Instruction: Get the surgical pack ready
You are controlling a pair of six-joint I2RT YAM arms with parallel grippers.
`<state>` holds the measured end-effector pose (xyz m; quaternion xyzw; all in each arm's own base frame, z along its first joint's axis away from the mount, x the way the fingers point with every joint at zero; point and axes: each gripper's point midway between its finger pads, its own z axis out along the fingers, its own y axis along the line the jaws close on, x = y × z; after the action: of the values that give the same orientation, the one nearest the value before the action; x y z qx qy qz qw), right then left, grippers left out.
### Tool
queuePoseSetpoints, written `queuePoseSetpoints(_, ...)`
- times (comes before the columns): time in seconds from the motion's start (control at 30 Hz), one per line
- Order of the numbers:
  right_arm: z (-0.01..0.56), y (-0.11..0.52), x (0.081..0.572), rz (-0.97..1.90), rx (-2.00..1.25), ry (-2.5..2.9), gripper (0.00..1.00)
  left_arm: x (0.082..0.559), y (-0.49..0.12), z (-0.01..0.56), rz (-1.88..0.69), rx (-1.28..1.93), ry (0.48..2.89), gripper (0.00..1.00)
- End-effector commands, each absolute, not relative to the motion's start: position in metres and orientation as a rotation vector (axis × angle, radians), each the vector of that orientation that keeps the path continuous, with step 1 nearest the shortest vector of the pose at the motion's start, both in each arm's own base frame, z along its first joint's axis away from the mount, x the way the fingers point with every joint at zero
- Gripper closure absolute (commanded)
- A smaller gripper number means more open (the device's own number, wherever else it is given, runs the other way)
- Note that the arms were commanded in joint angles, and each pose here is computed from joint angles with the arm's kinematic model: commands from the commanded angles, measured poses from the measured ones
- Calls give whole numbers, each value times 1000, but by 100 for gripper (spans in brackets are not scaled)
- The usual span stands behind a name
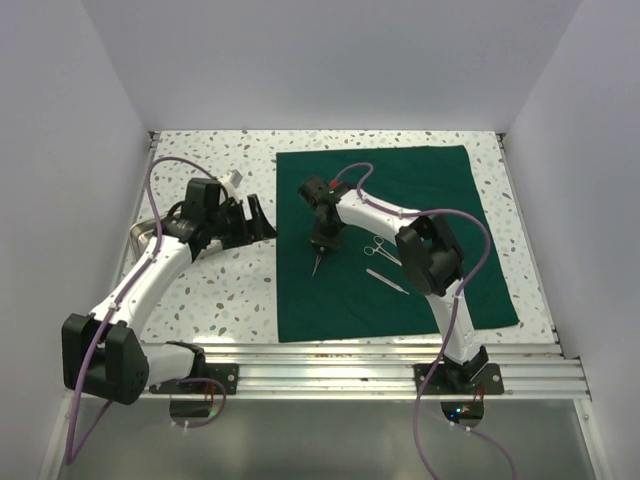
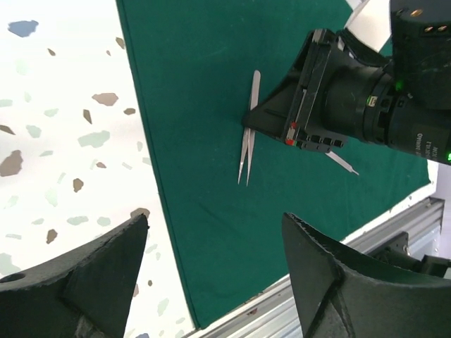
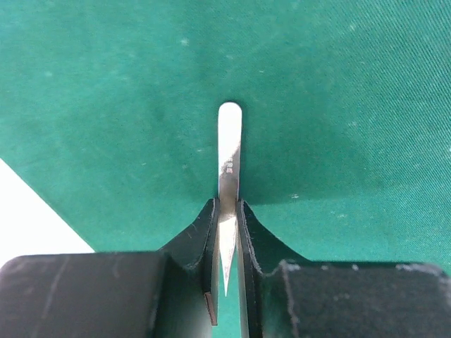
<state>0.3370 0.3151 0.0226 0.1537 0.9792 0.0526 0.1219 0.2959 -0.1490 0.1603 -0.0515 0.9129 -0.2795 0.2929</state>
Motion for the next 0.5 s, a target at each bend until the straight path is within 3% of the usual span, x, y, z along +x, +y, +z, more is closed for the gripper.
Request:
queuePoseSetpoints(0.0,77,324,356,259,407,2739,98,303,-159,171,-827,-82,2396,18)
queuePoseSetpoints(0.17,112,336,360,409,260,2678,100,302,-178,176,-982,-47,2375,12)
queuePoseSetpoints(0.47,202,389,342,959,13,2518,100,293,-194,158,-1157,-87,2389,15)
